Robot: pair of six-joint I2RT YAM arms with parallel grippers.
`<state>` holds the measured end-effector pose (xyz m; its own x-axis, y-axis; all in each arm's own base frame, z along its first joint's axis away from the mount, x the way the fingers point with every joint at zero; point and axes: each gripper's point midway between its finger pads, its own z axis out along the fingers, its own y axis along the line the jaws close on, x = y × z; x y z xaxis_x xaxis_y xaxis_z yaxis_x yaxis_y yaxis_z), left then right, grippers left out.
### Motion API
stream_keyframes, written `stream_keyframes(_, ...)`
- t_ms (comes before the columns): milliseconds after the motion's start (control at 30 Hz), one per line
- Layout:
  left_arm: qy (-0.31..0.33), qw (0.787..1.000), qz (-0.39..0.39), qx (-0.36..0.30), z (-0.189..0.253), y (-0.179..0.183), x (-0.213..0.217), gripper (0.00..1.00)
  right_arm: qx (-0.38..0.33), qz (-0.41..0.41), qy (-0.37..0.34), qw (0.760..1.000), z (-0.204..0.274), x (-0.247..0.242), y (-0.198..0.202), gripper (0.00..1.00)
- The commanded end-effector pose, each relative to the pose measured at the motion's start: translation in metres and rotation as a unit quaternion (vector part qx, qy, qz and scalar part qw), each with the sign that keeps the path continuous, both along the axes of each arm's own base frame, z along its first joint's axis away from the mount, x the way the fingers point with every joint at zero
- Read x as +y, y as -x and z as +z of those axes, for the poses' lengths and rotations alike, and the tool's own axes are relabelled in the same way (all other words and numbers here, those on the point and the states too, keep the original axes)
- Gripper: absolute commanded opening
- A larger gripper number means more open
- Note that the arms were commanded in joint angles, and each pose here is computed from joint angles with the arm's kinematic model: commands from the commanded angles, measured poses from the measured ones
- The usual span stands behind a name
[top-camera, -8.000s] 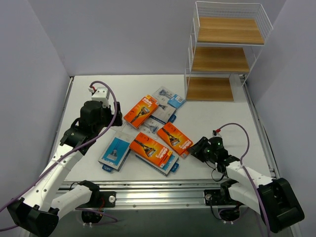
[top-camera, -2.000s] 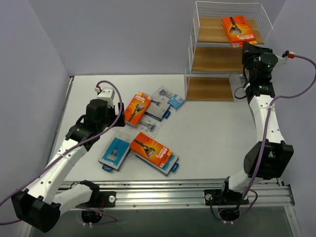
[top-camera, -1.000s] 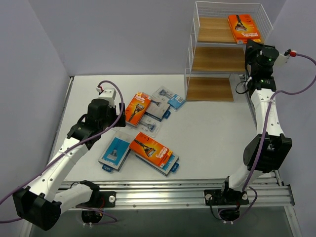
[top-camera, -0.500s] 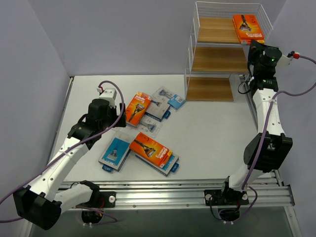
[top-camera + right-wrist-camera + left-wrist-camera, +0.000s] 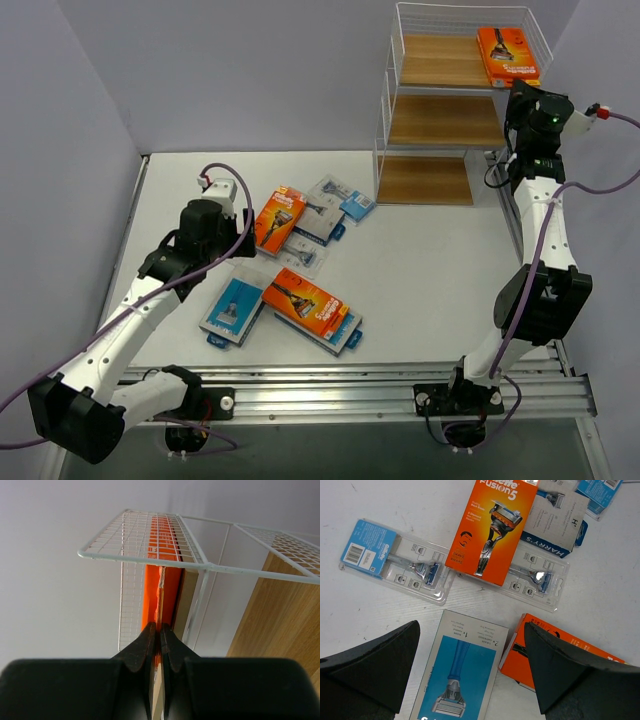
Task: Place and organize the shaving razors onto the shelf
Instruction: Place the shaving razor onto shelf
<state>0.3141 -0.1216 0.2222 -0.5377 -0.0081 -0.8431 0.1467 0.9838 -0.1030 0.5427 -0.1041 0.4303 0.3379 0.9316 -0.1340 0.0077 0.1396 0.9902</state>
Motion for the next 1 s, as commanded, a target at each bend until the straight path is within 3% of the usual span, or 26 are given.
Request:
stream_keyframes(0, 0.009, 1.000, -0.008, -0.011, 0.007, -0.004, -0.006, 0.94, -0.006, -0.030, 0.005, 1.000, 0.007, -0.016, 0.001, 0.00)
stream_keyframes(967, 0.009, 1.000, -0.016, 0.005, -0.002, -0.005, -0.011, 0.94, -0.034, -0.015, 0.006, 0.999, 0.007, -0.014, -0.017, 0.00)
